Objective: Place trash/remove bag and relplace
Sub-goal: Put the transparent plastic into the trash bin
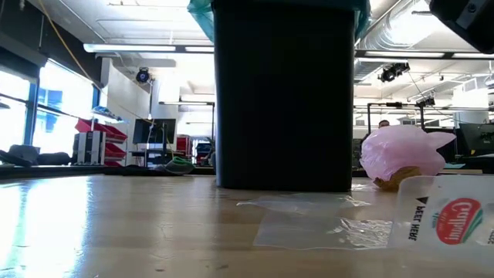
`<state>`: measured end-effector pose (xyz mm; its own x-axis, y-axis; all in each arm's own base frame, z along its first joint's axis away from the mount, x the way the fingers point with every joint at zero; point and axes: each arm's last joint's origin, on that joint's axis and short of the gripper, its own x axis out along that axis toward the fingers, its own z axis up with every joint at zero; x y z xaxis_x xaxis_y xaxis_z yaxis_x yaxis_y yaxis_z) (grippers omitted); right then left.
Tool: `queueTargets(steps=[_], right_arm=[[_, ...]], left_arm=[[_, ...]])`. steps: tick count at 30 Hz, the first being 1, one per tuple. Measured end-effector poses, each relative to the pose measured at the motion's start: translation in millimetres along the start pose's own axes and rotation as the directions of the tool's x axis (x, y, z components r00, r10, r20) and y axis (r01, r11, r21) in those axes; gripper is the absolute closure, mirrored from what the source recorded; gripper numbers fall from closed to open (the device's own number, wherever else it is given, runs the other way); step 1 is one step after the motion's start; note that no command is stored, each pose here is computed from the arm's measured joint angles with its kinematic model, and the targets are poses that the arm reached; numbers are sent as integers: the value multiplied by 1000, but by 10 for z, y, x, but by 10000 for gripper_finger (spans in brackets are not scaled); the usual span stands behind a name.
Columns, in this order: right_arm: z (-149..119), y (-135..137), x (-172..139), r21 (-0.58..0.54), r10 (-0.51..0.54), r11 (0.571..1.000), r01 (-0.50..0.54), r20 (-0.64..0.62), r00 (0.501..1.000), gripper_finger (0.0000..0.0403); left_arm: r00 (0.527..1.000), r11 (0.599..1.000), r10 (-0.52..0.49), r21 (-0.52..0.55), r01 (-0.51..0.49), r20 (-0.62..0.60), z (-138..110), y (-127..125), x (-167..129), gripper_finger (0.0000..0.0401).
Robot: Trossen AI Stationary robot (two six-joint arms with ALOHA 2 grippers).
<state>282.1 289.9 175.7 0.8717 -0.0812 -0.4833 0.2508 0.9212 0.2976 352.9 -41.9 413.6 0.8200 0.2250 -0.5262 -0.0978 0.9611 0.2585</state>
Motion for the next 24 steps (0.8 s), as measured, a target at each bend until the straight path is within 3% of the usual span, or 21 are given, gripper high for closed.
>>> queueTargets(steps=[6,15,19,24], right_arm=[[-64,11,-44,-26,19,999,-20,-57,998,379],[-118,-82,-42,-74,-49,996,41,-119,992,230],[-128,-204,-12,-104,-139,987,124,-155,978,183],[-61,-373,83,-113,-247,967,230,-162,955,172]], left_arm=[[992,990,-125,76,123,32,23,-475,-278,200],[951,937,-307,161,310,-41,-255,-1321,-543,199],[961,950,-266,146,275,-78,-537,-1595,-496,199],[967,964,-247,81,252,-70,-944,-1871,-316,199]])
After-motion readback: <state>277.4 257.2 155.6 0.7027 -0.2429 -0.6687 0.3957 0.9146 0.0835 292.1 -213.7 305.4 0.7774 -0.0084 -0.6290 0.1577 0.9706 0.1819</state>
